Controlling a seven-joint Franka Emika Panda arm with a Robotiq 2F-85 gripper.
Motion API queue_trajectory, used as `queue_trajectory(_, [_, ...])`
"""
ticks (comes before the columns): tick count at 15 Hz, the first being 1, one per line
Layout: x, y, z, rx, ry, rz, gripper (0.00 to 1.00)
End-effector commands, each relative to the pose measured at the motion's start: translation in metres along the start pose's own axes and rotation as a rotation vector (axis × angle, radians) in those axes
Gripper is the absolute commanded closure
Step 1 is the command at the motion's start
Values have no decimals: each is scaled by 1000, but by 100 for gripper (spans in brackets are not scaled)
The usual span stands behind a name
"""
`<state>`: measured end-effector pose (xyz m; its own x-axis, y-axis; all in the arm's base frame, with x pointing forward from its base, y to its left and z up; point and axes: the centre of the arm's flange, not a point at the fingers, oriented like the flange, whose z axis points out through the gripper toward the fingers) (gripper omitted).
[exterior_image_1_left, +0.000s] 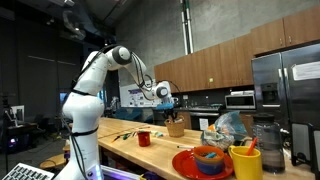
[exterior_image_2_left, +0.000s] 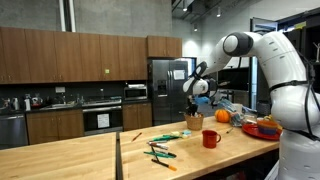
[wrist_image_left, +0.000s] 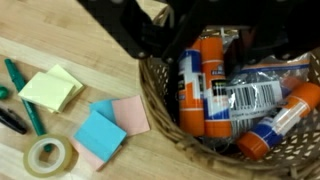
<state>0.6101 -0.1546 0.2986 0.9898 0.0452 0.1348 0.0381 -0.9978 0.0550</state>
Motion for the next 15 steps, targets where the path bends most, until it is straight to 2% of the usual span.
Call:
queue_trajectory(1, [-4, 4, -7, -19, 10, 25, 80])
queue_trajectory(9, [0, 1, -33, -36, 78, 88, 81])
queue_trajectory(15, [3, -17, -66, -40, 146, 97, 81])
